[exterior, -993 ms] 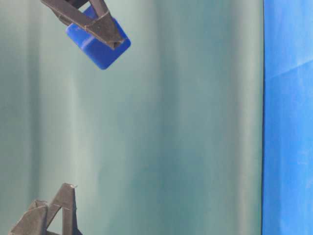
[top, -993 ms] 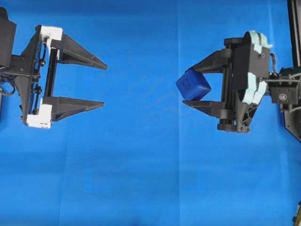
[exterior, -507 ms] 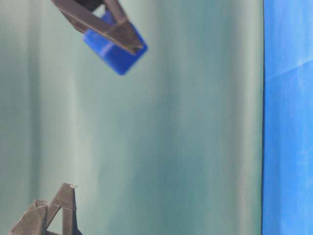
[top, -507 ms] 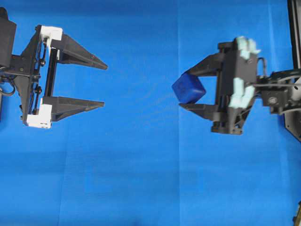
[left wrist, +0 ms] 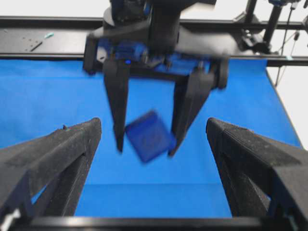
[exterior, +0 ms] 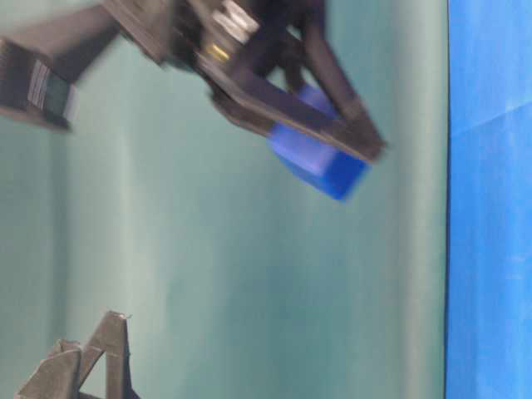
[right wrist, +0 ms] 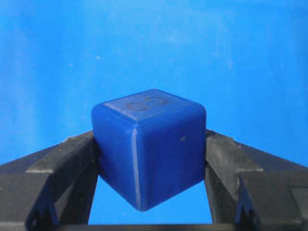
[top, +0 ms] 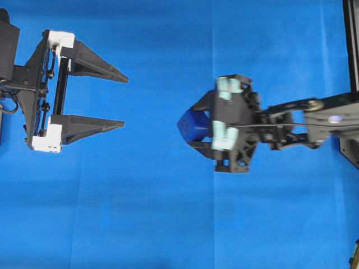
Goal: Handover the blue block to the right arm after grasping it with the left arm, then place it in the designated position.
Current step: 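Rotate the right gripper downward and lower the cube to the table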
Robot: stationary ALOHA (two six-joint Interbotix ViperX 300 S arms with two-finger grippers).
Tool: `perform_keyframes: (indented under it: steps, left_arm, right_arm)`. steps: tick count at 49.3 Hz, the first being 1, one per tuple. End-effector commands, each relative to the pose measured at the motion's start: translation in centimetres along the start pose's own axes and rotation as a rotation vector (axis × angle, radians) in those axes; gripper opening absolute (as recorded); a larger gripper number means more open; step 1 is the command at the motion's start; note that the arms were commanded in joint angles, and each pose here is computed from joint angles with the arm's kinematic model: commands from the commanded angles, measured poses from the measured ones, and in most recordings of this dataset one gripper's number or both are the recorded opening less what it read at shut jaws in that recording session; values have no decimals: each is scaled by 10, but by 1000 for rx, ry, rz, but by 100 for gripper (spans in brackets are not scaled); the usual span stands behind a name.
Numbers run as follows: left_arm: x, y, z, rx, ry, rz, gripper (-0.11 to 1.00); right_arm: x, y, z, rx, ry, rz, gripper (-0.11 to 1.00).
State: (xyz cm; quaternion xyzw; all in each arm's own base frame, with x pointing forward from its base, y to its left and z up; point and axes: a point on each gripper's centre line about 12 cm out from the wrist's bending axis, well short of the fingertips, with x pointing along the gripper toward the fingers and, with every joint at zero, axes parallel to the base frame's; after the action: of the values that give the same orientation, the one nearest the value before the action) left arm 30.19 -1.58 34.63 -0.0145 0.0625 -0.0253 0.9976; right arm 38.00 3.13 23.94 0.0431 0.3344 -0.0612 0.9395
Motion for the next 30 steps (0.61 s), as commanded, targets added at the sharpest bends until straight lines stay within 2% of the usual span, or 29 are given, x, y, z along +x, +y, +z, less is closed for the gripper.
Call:
perform_keyframes:
  steps: [1,12,19,30]
  left_arm:
    - [-5,1,12,0,-37,3,93]
    - [-5,1,12,0,-37,3,93]
    - [-5,1,12,1,-38,3,93]
    - [-5,1,11,0,-35,3,93]
  right_arm:
    - [9,1,10,17,-30,21,53]
    - [50,-1,-2,64,-10,53,53]
    - [73,3,-11,65,0,82,53]
    - [105,6,-20,67,29,92,53]
